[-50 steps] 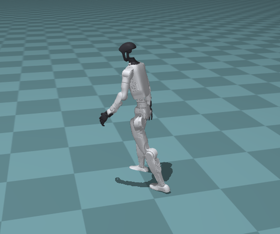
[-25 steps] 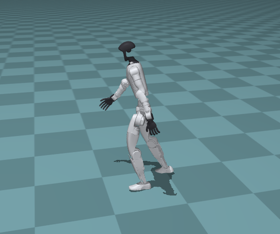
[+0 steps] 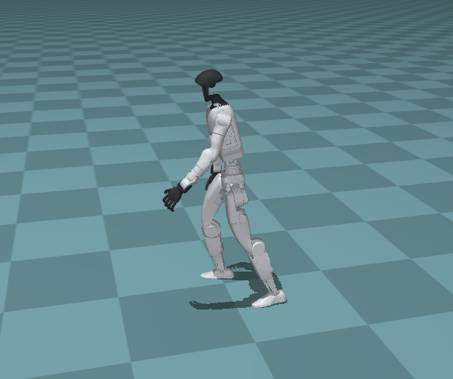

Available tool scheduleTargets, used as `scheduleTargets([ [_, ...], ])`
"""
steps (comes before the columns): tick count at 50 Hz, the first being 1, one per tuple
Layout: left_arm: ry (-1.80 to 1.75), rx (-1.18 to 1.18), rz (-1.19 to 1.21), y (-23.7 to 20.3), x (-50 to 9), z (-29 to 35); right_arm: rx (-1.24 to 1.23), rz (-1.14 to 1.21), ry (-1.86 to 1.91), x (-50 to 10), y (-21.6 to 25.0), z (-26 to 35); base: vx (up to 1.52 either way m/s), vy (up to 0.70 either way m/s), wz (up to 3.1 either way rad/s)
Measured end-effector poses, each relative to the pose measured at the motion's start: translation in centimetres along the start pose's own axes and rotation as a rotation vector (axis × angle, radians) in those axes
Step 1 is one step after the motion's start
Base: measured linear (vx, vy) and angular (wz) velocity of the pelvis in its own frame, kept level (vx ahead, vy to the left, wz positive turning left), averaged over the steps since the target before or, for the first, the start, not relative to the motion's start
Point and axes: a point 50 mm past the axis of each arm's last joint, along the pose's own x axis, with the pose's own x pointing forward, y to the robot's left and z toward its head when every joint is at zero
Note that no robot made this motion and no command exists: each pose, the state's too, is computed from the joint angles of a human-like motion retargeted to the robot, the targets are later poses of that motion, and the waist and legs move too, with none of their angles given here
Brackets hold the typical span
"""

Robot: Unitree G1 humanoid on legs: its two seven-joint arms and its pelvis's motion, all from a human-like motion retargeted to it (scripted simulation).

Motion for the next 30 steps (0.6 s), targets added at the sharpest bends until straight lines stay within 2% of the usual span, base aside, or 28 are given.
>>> scheduleTargets([
  [3,-0.14,-0.121,0.081,1.3,0.2,3.0,0.011,-0.045,0.035,-0.2,-0.8,-0.7,0.72,-0.2,0.39],
  [7,-0.138,-0.296,0.121,1.1,-0.3,1.6,0.042,-0.083,0.038,-0.3,-1.8,-0.4,0.75,-0.24,-0.34],
  [12,0.176,-0.298,0.056,-2.9,-2.6,-6.7,0.002,-0.186,-0.001,-0.4,-3.5,2.9,0.71,-0.2,-0.4],
  [17,0.49,-0.168,-0.238,-8.8,-8.0,-15.0,0.079,-0.246,-0.198,-0.9,-4.4,9.1,0.59,-0.05,-0.43],
  [20,0.664,-0.198,-0.367,-12.2,-12.6,-19.1,0.172,-0.248,-0.362,-1.6,-4.3,12.9,0.6,0.05,-0.8],
  [22,0.761,-0.309,-0.31,-13.7,-15.7,-21.2,0.223,-0.311,-0.493,-2.4,-4.3,15.5,0.61,0.11,-0.75],
  [26,0.97,-0.459,-0.241,-15.2,-20.1,-23.7,0.196,-0.28,-0.675,-4.4,-3.5,20.9,0.61,0.16,-0.74],
  [30,1.048,-0.545,-0.189,-15.5,-22.7,-24.9,0.16,-0.247,-0.776,-5.5,-2.2,23.3,0.64,0.25,-0.15],
])
